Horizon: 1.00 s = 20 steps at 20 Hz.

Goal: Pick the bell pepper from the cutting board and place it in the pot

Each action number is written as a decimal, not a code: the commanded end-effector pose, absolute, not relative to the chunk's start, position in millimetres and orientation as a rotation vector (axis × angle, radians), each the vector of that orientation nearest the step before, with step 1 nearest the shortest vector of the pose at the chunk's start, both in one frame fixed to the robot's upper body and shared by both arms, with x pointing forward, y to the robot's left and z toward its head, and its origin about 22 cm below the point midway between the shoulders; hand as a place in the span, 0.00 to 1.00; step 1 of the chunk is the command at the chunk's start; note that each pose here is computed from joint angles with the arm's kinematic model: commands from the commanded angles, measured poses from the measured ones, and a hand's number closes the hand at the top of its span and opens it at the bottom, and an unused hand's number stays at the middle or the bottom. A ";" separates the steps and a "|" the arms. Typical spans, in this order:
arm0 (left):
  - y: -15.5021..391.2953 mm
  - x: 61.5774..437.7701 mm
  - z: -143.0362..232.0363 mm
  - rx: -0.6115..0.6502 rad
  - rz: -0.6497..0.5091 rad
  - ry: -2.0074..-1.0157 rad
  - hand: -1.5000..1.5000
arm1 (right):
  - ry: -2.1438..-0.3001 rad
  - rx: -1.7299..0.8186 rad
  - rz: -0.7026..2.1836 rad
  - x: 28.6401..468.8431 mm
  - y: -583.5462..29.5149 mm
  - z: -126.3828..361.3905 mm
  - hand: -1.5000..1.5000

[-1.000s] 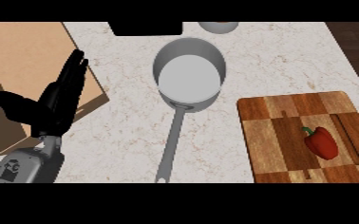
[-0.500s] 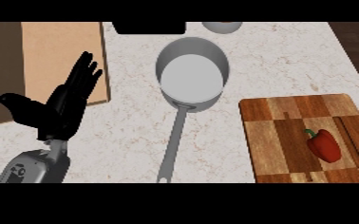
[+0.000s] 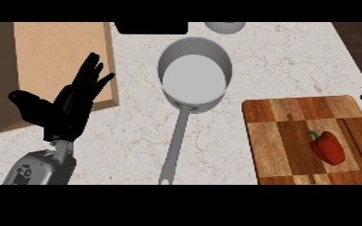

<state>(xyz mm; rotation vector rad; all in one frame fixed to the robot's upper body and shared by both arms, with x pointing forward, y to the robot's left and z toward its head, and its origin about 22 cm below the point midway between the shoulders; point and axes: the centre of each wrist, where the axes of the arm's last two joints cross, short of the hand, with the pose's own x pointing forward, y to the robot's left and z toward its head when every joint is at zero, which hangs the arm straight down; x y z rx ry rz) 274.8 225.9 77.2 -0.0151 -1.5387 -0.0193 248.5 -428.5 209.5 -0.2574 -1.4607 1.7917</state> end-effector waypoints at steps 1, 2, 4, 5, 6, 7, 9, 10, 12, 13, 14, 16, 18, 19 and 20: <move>210.5 277.4 58.3 -0.001 -0.029 -1.484 0.50 | -1.366 -0.179 1.849 257.7 -426.4 207.7 0.00; 231.9 275.6 68.2 0.000 -0.026 -1.503 0.50 | -1.334 -0.209 1.877 253.2 -432.3 193.7 0.00; 219.5 278.3 61.7 0.009 -0.018 -1.482 0.50 | -1.305 -0.238 1.904 253.5 -435.8 188.9 0.00; 226.7 276.6 74.5 0.023 -0.009 -1.484 0.50 | -1.324 -0.255 1.909 254.0 -411.2 165.1 0.00; 226.6 273.0 63.3 0.018 -0.019 -1.482 0.50 | -1.301 -0.267 1.886 259.7 -430.2 185.2 0.00; 229.1 265.7 87.2 0.011 -0.026 -1.477 0.50 | -1.302 -0.269 1.902 253.9 -437.4 178.1 0.00; 232.3 261.5 60.7 0.003 0.000 -1.478 0.50 | -1.324 -0.290 1.890 256.6 -420.2 162.7 0.00; 230.6 256.1 50.3 0.001 -0.007 -1.479 0.50 | -1.322 -0.272 1.865 262.5 -430.5 162.2 0.00; 228.1 248.8 54.2 -0.007 -0.008 -1.467 0.50 | -1.342 -0.241 1.851 251.4 -432.6 149.9 0.00; 227.8 266.2 60.0 0.033 -0.016 -1.468 0.50 | -1.341 -0.246 1.851 242.7 -426.3 151.9 0.00; 237.1 264.7 65.2 0.019 -0.005 -1.460 0.50 | -1.372 -0.251 1.835 257.3 -438.4 167.5 0.00; 232.9 251.1 67.9 0.006 -0.010 -1.461 0.50 | -1.371 -0.235 1.816 254.9 -438.1 149.8 0.00; 236.8 275.2 60.1 0.027 -0.010 -1.486 0.50 | -1.382 -0.213 1.831 243.4 -423.3 144.3 0.00; 238.5 259.1 48.5 -0.017 -0.014 -1.479 0.50 | -1.380 -0.234 1.816 260.7 -408.8 156.8 0.00; 220.6 259.5 57.0 0.020 -0.011 -1.468 0.50 | -1.367 -0.222 1.833 250.0 -421.3 159.5 0.00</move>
